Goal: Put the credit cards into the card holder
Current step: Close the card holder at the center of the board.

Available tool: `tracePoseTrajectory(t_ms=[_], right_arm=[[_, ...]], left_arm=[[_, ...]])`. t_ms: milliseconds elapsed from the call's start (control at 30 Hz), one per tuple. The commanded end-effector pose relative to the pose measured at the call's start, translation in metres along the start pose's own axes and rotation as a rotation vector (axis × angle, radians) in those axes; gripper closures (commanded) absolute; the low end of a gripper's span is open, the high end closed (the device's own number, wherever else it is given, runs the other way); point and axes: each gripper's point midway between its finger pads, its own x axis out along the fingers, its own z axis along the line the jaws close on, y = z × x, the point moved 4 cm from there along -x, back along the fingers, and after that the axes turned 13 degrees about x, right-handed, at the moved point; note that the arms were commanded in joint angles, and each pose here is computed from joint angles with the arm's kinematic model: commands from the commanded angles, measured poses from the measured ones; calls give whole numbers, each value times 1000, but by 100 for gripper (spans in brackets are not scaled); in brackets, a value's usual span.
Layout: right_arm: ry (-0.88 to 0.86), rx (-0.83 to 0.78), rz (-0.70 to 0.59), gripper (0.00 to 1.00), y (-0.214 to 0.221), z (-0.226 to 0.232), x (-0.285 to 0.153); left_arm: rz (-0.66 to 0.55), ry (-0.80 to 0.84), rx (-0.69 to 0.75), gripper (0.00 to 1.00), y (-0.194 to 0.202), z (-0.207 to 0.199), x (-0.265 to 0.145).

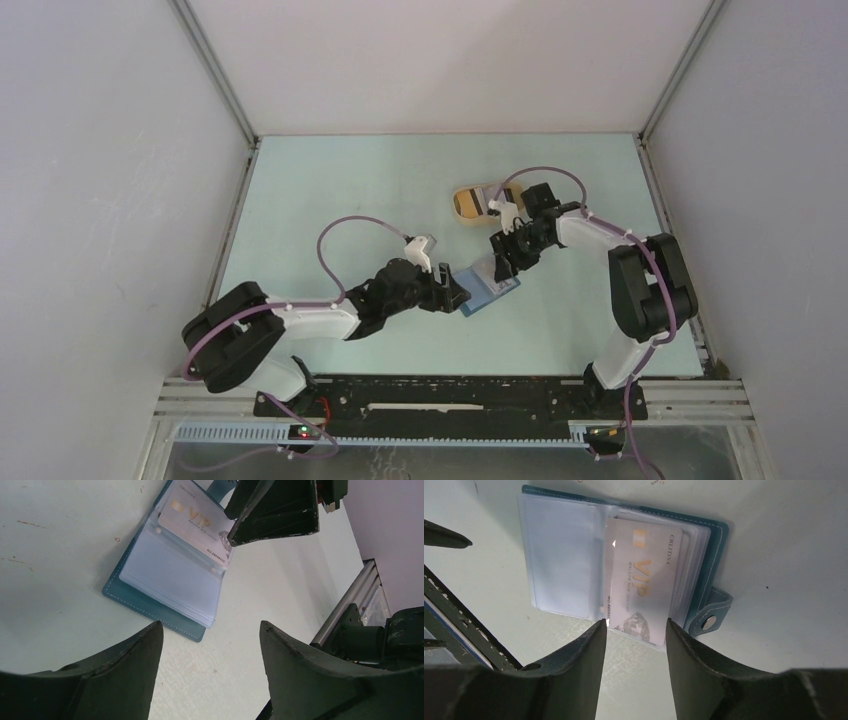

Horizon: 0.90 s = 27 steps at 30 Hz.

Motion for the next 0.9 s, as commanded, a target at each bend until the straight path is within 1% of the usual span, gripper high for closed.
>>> tracePoseTrajectory(t_ms=[0, 167, 333, 467, 600, 700, 800, 867], right_arm=[[23, 19, -14, 44, -8, -2, -5], [10, 15, -15, 44, -8, 0, -7], [-31, -9, -9, 44, -8, 7, -14], [-43, -83, -68, 44, -15, 19, -35], [-90, -176, -142, 44, -18, 39, -59], [-101, -238, -210, 43, -21, 49, -80], [-100, -279, -296, 41, -25, 53, -102], [-87, -296, -357, 39, -27, 52, -115]], left_arm=[[-75, 16, -1, 25, -23, -10, 5], [-85, 21, 4, 25, -25, -11, 2], [-142, -19, 31, 25, -35, -6, -10], [-174, -43, 80, 24, -46, -5, -23], [-234, -69, 144, 21, -65, -6, -46], [-258, -110, 202, 18, -79, -5, -65], [-277, -154, 245, 10, -92, -2, -83], [-287, -186, 238, 3, -93, 4, -92]])
